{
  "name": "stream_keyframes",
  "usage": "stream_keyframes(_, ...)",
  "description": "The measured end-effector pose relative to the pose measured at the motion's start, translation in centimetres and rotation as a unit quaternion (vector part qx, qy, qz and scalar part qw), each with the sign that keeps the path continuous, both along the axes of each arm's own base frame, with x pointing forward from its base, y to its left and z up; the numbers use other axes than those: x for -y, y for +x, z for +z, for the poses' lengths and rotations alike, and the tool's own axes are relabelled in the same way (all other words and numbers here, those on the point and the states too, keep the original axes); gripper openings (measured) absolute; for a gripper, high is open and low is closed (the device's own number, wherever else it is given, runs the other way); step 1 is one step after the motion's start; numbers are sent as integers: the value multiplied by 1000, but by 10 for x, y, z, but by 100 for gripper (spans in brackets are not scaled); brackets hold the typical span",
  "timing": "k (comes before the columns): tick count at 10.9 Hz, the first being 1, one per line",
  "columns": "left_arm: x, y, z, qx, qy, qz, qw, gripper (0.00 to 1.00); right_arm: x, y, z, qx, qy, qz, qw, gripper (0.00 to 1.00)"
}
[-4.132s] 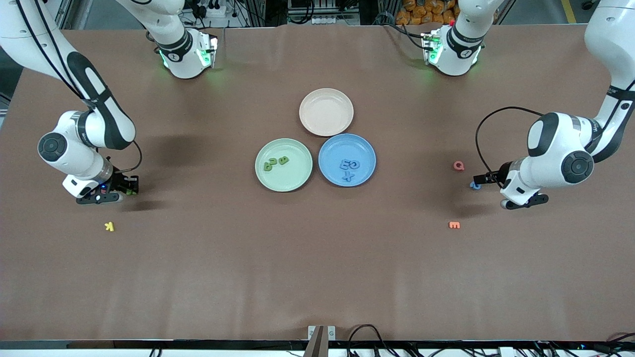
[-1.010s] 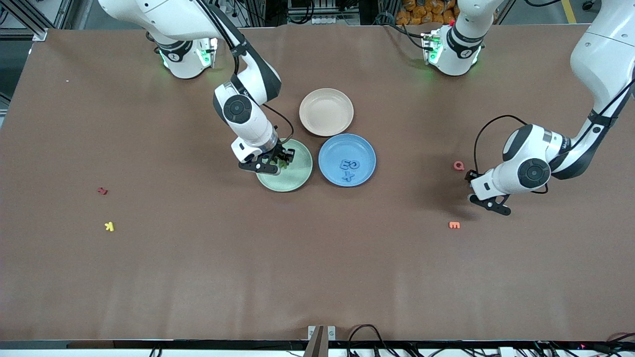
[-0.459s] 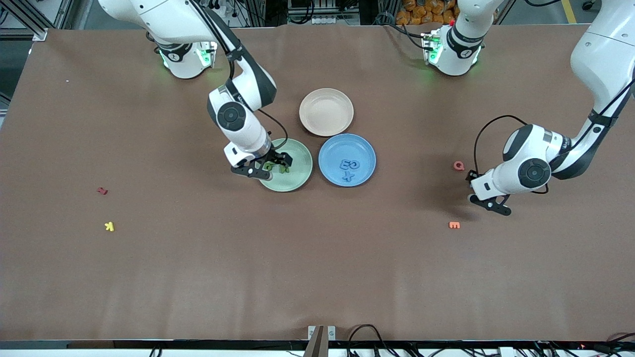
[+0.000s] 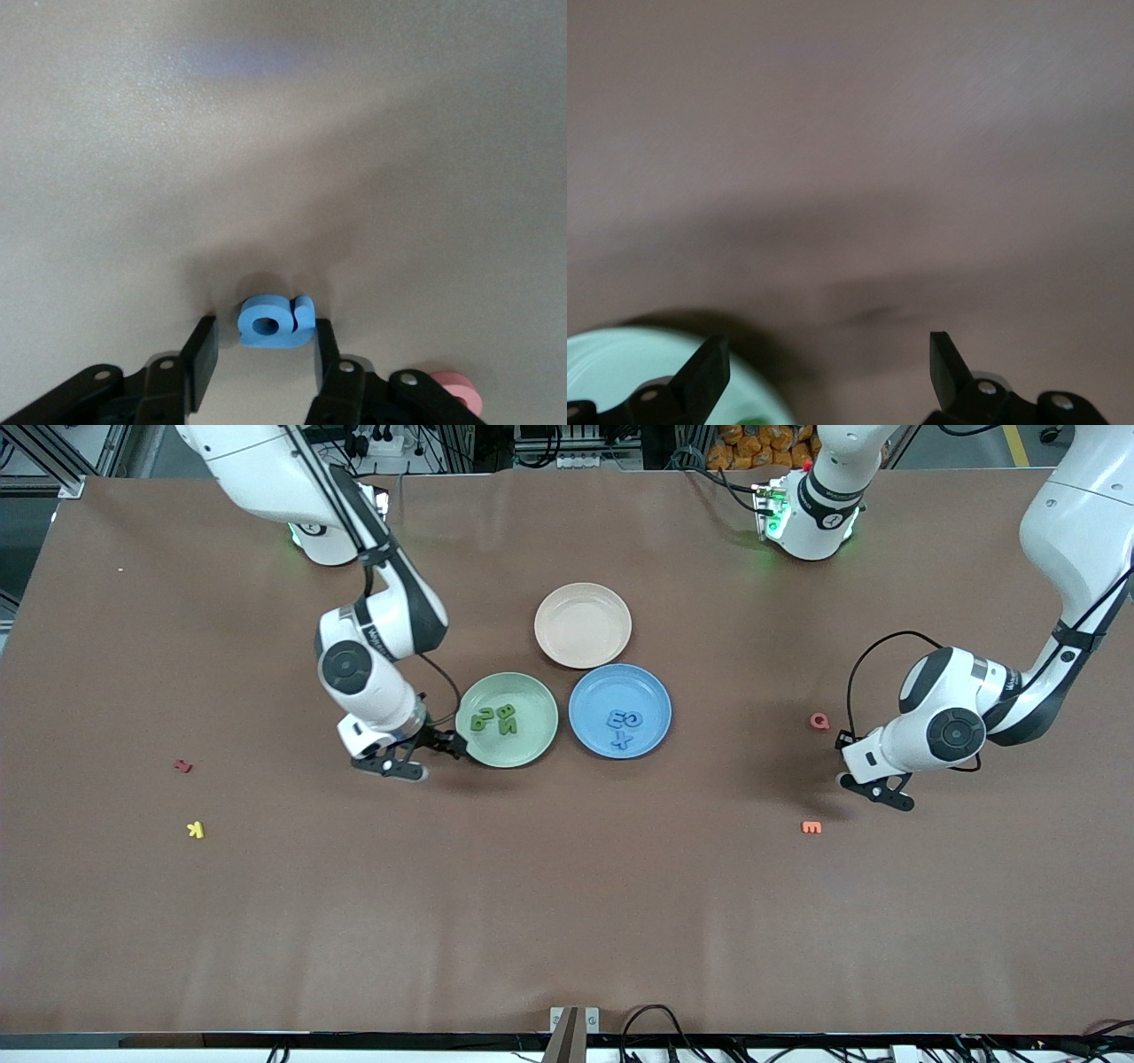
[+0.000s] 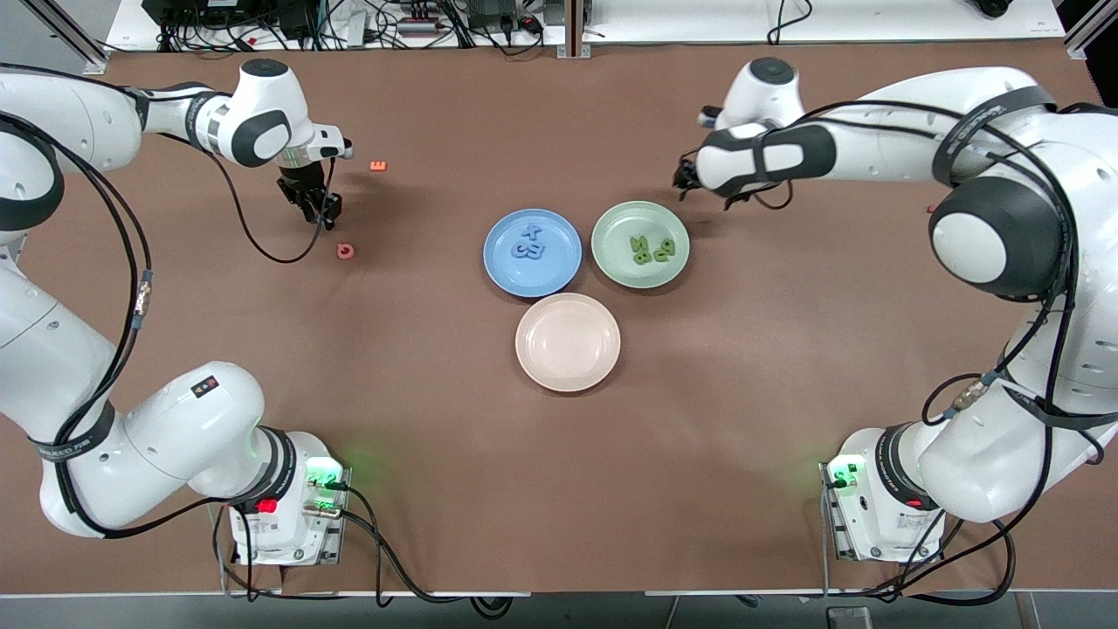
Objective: Sort letters by color into matching plates
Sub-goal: 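Withdraw the right gripper while the left gripper grasps blue a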
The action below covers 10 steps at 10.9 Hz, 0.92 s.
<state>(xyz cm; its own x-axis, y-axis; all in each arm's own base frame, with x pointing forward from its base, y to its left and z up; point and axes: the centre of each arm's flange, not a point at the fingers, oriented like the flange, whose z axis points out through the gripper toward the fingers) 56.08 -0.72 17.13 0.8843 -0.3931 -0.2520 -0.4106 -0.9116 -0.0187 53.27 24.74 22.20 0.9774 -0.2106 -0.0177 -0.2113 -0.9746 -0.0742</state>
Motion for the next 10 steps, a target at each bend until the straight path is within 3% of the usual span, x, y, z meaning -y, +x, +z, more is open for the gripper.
stream_keyframes(1, 0, 0, 0, 0, 0, 0, 1000, 49, 29, 12, 0, 1, -1, 2, 1000, 100)
stream_keyframes(3, 1, 0, 2, 1, 0, 0, 1000, 36, 93, 33, -1, 1, -4, 9, 1000, 100)
stream_keyframes(6, 0, 1, 2, 1, 0, 1, 1000, 36, 185, 50, -1, 6, -13, 20, 1000, 100)
stream_keyframes(10, -3, 10, 10, 11, -5, 11, 1000, 36, 263, 52, -2, 5, -42, 46, 998, 100)
